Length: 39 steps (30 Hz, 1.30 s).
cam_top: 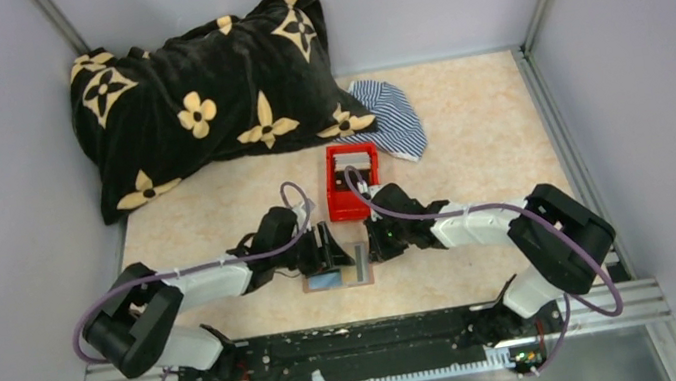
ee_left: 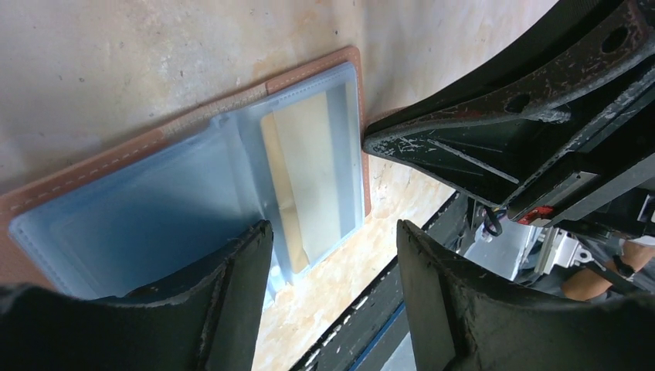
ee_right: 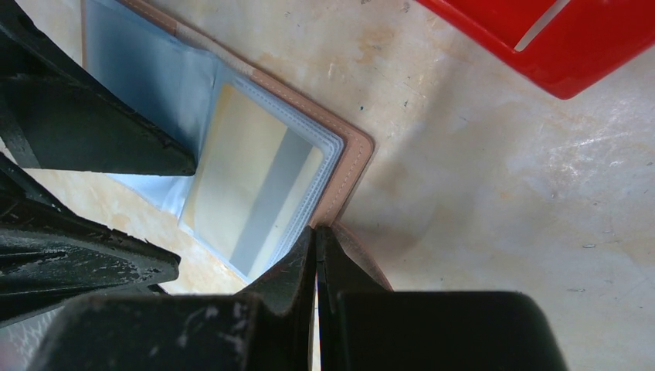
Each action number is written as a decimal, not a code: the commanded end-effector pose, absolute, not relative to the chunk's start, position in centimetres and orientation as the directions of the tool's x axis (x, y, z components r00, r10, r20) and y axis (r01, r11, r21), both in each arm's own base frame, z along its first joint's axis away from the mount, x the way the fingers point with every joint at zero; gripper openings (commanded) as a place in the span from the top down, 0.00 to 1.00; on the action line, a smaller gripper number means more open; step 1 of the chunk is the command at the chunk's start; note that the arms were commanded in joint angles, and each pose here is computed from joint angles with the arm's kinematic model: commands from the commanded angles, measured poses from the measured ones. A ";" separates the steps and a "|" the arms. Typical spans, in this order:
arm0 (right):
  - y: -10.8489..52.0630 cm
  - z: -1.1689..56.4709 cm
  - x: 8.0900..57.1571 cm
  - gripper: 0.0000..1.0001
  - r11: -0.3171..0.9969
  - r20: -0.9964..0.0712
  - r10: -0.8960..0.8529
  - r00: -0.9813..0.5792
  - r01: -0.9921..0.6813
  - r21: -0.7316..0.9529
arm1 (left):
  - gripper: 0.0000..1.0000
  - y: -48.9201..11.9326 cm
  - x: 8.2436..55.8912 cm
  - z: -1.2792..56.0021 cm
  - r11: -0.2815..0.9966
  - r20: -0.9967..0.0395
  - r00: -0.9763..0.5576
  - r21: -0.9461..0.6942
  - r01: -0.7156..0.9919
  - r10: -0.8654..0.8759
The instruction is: Take the credit cards out of the card holder
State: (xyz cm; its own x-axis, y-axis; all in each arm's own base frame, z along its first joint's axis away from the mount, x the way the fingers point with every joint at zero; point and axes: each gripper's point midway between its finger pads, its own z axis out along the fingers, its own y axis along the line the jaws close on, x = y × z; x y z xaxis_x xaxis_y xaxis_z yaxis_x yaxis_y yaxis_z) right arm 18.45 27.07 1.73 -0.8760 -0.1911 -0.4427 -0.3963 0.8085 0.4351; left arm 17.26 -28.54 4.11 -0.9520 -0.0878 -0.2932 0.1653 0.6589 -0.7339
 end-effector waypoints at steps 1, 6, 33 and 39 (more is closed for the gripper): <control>25.9 -0.9 17.2 1.00 0.835 -0.392 -0.223 -0.893 -0.382 0.396 | 0.34 -28.7 17.7 3.6 0.638 -0.304 -0.944 -0.754 0.158 -0.126; 25.9 -1.1 17.2 1.00 0.834 -0.390 -0.227 -0.892 -0.385 0.396 | 0.35 -29.0 17.2 3.2 0.611 -0.276 -0.952 -0.779 0.142 -0.131; 25.9 -1.5 17.1 1.00 0.834 -0.380 -0.236 -0.894 -0.387 0.393 | 0.42 -29.9 17.6 8.1 0.480 -0.377 -0.911 -0.838 0.258 -0.168; 26.2 -1.2 17.4 1.00 0.832 -0.384 -0.234 -0.893 -0.389 0.397 | 0.41 -27.2 19.5 8.3 0.693 -0.474 -0.871 -0.671 0.263 -0.129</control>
